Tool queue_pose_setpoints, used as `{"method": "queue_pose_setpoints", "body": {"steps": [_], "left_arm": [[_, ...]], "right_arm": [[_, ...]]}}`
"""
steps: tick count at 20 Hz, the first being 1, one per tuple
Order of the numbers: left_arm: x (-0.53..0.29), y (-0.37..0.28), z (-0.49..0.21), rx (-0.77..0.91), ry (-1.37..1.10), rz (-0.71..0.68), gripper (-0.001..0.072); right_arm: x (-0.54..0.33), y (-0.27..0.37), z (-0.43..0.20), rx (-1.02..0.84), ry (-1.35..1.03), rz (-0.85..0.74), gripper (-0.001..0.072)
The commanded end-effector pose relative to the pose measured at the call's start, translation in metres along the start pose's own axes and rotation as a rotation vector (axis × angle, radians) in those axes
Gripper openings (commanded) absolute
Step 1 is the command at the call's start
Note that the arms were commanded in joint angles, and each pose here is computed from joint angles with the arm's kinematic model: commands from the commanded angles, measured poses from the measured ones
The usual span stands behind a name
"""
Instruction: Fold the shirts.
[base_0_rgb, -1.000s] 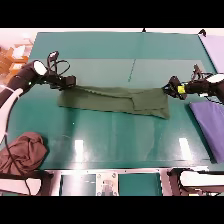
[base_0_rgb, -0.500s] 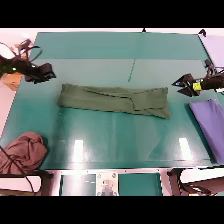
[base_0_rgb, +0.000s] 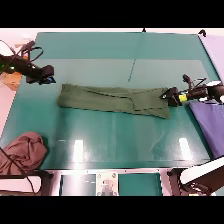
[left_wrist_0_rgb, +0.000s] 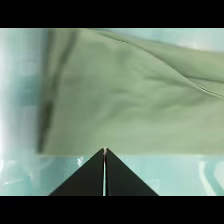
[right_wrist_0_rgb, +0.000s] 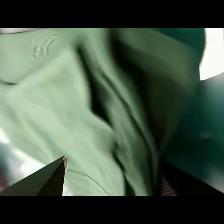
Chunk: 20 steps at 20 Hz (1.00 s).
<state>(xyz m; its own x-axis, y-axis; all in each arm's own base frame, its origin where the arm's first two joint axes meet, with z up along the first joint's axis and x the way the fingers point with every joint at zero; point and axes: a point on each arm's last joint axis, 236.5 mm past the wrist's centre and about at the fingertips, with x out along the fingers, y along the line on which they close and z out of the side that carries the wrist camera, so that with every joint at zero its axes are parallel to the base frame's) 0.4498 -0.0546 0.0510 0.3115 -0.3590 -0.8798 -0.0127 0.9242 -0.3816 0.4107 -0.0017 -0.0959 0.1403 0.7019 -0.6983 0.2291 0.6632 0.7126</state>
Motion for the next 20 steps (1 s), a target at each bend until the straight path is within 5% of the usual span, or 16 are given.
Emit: {"method": "queue_pose_setpoints", "body": {"steps": [1,3,4,14,20], "left_arm": [[0.011,-0.045,-0.002,0.090,-0.008,-0.067,0.0026],[0.024,-0.081,-0.007,0.150,-0.015,-0.115,0.0026],[0.033,-0.101,-0.009,0.184,-0.027,-0.138,0.0026],[0.196,-0.286,-0.079,0.328,-0.069,-0.415,0.0026],[0.251,-0.317,-0.097,0.282,0.006,-0.456,0.0025]], "right_arm": [[0.026,-0.009,0.011,-0.022,0.023,-0.024,0.0527],[0.025,-0.003,0.023,-0.054,0.002,-0.033,0.0110],[0.022,0.002,0.027,-0.069,-0.004,-0.032,0.0024],[-0.096,0.163,0.003,-0.439,-0.023,-0.017,0.0022],[-0.142,0.241,-0.027,-0.606,-0.073,-0.037,0.0022]]}}
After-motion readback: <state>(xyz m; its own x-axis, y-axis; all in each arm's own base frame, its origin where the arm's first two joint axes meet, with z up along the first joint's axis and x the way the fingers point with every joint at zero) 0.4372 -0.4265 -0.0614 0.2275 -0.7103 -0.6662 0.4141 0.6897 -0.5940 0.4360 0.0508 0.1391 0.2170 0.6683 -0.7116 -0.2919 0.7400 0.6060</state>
